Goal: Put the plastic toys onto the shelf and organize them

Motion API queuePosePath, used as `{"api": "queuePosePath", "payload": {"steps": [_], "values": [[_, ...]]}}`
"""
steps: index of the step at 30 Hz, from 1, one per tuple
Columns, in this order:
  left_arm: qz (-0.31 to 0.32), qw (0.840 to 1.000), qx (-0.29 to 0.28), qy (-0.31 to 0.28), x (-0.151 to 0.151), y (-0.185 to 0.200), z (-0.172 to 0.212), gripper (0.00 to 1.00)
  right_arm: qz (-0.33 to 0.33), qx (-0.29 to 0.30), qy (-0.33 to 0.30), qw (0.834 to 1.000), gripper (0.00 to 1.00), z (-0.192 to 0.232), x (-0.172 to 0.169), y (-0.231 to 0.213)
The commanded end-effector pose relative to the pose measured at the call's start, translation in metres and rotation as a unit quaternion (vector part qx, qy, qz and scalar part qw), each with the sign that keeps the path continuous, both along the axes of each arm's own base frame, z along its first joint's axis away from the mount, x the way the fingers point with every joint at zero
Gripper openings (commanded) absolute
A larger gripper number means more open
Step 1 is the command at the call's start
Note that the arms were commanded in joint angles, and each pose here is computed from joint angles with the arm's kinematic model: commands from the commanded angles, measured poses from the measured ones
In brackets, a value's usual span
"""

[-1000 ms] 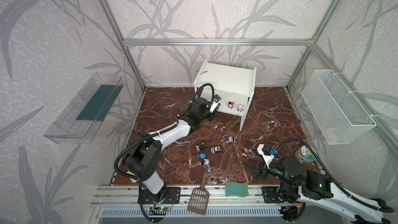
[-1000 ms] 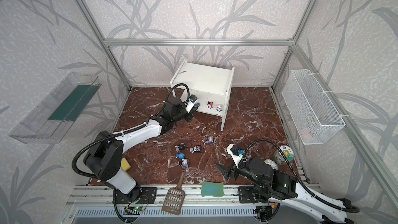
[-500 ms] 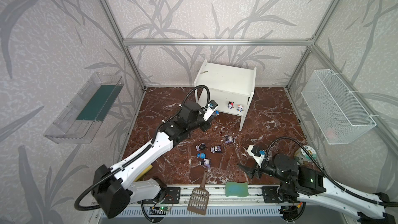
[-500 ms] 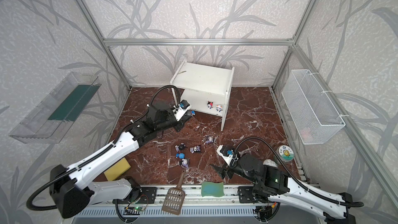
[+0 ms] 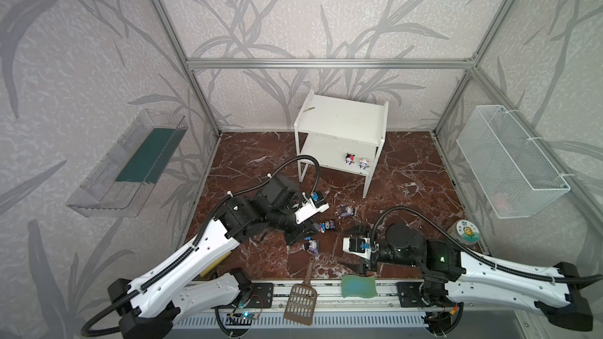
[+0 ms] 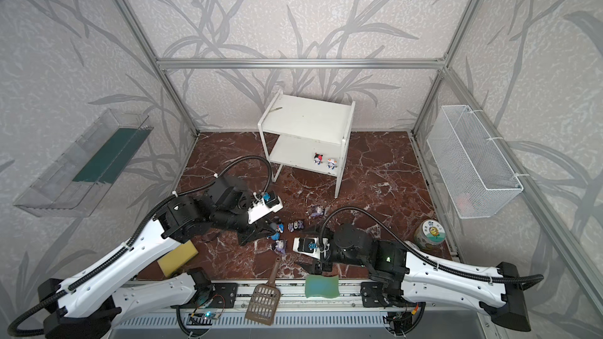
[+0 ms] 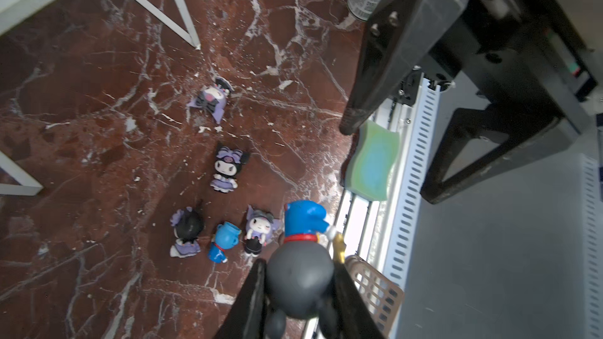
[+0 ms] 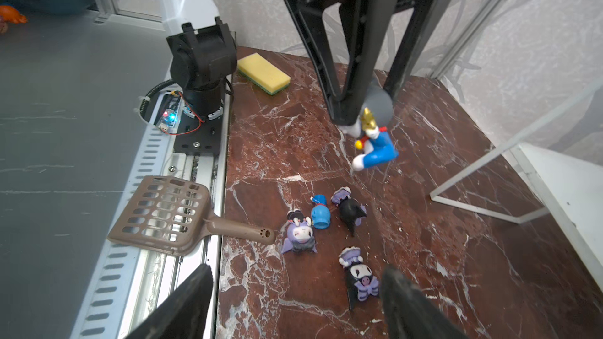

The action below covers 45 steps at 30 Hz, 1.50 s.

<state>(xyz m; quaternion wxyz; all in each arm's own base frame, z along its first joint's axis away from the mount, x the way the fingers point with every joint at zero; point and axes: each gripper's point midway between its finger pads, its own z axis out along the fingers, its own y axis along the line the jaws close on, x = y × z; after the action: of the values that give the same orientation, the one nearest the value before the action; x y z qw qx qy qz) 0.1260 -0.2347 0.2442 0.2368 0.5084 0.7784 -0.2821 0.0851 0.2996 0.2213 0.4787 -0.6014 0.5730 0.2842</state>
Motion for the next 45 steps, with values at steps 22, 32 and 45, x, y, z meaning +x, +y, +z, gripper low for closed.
{"api": "queuePosePath", "payload": {"steps": [22, 32, 45], "values": [[-0.08, 0.991, -0.003, 0.103, -0.038, -0.021, 0.003, 0.21, -0.043, 0.023, -0.075, 0.996, 0.52, 0.023, 0.009, 0.042], [-0.077, 0.992, 0.02, 0.101, -0.034, -0.022, -0.006, 0.2, -0.05, 0.004, -0.067, 0.997, 0.28, 0.017, 0.01, 0.038], [-0.015, 0.997, -0.074, 0.006, -0.01, -0.029, 0.021, 0.73, -0.114, 0.081, 0.019, 0.99, 0.13, 0.028, 0.016, 0.021]]}}
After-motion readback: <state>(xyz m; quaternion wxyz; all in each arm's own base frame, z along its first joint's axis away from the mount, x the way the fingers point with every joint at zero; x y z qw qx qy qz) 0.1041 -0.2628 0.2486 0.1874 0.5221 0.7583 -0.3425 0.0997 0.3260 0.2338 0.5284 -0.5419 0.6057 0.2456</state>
